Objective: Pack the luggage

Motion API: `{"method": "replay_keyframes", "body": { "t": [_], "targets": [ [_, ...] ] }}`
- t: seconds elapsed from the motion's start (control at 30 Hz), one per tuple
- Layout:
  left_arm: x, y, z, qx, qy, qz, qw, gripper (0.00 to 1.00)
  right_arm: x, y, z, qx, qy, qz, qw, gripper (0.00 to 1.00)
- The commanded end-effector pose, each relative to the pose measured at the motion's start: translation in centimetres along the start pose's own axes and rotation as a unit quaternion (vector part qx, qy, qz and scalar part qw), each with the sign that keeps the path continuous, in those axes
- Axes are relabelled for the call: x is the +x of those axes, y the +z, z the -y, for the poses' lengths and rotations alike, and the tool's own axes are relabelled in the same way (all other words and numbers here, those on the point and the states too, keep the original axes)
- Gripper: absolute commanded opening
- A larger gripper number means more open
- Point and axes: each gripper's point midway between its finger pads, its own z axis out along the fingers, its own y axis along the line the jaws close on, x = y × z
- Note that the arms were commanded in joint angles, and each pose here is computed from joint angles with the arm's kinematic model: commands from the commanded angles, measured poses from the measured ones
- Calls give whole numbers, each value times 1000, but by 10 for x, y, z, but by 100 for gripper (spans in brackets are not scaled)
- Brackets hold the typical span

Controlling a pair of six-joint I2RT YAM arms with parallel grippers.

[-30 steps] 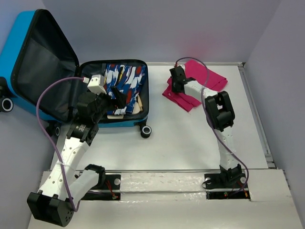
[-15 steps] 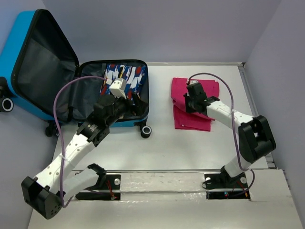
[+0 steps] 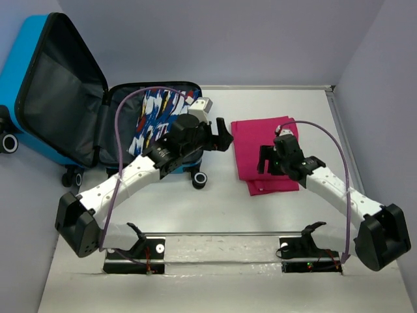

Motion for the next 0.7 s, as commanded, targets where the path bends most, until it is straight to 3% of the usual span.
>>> {"method": "replay_keyframes", "body": {
  "t": [0.0, 0.2, 0.27, 0.3, 0.43, 0.67],
  "targets": [
    [-14, 27, 25, 5, 5, 17, 1000, 99, -14, -12, 25, 36, 85, 40, 995, 84],
    [-10, 71, 27, -39, 15, 14, 999, 99, -18, -24, 95, 116, 226, 96, 962, 94],
    [18, 105, 19, -65, 33, -29, 997, 99, -11, -24, 107, 98, 280, 95, 950, 95],
    [9, 104, 23, -65, 33, -21, 997, 99, -9, -23, 110, 95, 297, 95, 945, 96],
    [41, 147, 2, -115, 54, -59, 990, 99, 8, -18, 114, 86, 323, 78, 939, 98],
    [53, 175, -13, -147, 66, -64, 985, 99, 34, -5, 127, 115, 344, 45, 931, 100]
  ]
}}
